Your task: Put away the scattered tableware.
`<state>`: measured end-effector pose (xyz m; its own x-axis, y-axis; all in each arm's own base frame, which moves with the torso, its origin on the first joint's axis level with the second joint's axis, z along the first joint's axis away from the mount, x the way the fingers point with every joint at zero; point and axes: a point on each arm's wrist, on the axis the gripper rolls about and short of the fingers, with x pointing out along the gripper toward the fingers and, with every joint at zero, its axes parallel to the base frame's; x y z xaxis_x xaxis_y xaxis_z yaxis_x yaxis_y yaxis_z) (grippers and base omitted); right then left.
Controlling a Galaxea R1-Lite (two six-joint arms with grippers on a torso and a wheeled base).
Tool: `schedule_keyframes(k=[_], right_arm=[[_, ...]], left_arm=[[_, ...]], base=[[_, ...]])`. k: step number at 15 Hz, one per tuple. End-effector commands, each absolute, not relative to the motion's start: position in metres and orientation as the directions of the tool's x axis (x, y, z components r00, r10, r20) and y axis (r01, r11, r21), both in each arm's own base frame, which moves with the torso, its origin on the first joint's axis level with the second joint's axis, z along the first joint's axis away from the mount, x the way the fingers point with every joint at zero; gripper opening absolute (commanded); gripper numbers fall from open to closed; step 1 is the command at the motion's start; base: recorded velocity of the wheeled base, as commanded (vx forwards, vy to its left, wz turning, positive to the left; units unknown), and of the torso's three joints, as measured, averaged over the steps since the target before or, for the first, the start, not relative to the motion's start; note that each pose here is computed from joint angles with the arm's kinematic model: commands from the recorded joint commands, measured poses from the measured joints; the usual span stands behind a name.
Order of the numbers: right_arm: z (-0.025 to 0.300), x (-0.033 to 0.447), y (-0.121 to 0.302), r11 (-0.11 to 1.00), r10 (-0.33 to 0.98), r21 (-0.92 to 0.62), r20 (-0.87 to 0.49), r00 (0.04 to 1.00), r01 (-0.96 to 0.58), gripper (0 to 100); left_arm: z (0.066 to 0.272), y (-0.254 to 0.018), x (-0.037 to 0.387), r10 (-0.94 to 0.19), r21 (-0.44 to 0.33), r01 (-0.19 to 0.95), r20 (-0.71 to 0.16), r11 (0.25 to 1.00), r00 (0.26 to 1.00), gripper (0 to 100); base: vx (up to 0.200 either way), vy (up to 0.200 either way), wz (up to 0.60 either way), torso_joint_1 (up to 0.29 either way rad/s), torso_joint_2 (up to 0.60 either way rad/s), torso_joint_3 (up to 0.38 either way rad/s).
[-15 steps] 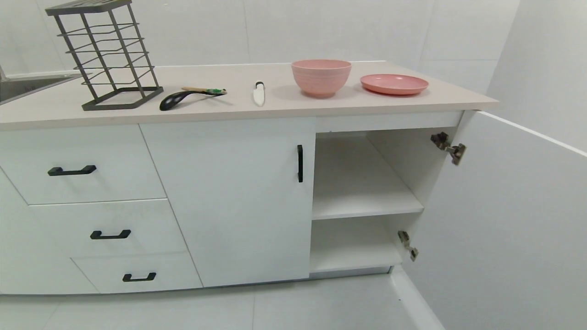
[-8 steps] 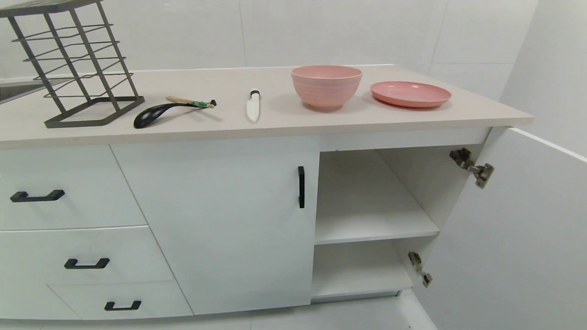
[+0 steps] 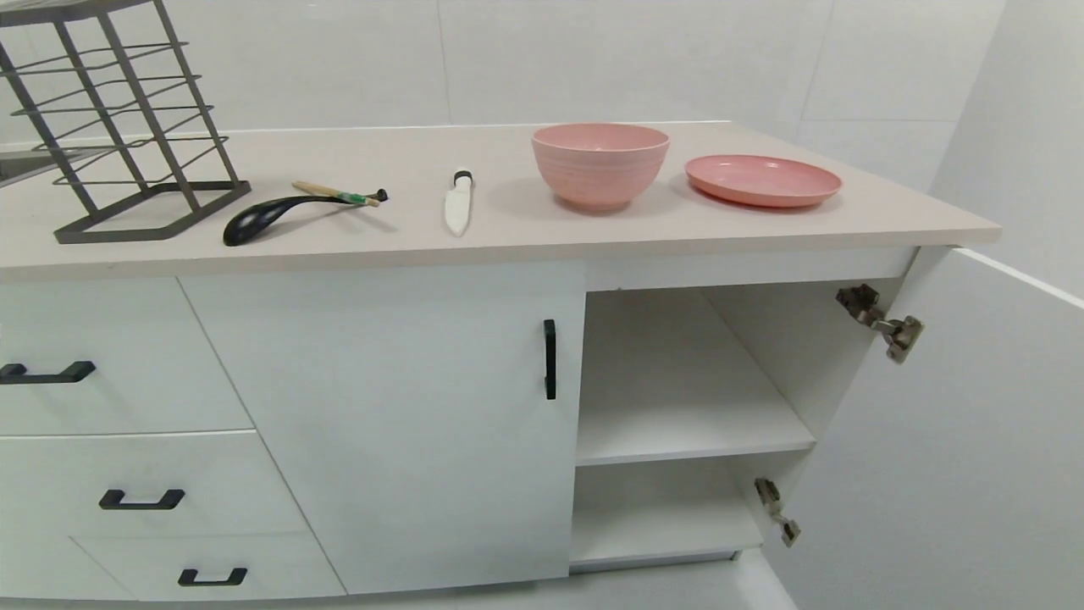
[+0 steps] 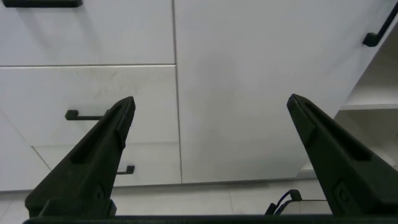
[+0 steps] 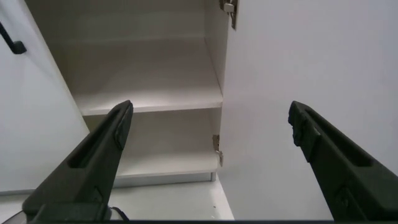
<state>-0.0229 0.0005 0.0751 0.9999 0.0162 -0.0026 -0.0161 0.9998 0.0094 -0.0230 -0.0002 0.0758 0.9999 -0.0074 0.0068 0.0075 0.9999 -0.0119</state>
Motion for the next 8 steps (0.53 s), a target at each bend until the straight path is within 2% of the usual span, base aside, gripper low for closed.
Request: schedule_keyframes(k=[1, 7, 8], right_arm=[[0.0750, -0.0228, 0.0004, 1.000, 0.017, 0.009, -0.005, 1.000, -0.017, 100], [0.0750, -0.0228, 0.0004, 1.000, 0.017, 0.009, -0.005, 1.000, -0.017, 100], [0.0750, -0.0228, 0.0004, 1.000, 0.017, 0.009, -0.005, 1.000, -0.017, 100]], left_arm=[[0.0760, -0.0002, -0.0228, -0.005, -0.014, 0.005, 0.005, 1.000, 1.000, 100], [0.0760, -0.0002, -0.0228, -0.005, -0.014, 0.005, 0.005, 1.000, 1.000, 100], [0.0760, -0.0001, -0.0228, -0.003, -0.015, 0.003, 0.005, 1.000, 1.000, 100]], base=[[0.000, -0.200, 0.00, 0.007, 0.01, -0.002], [0.000, 0.000, 0.00, 0.000, 0.00, 0.000], [0.000, 0.000, 0.00, 0.110, -0.17, -0.032]])
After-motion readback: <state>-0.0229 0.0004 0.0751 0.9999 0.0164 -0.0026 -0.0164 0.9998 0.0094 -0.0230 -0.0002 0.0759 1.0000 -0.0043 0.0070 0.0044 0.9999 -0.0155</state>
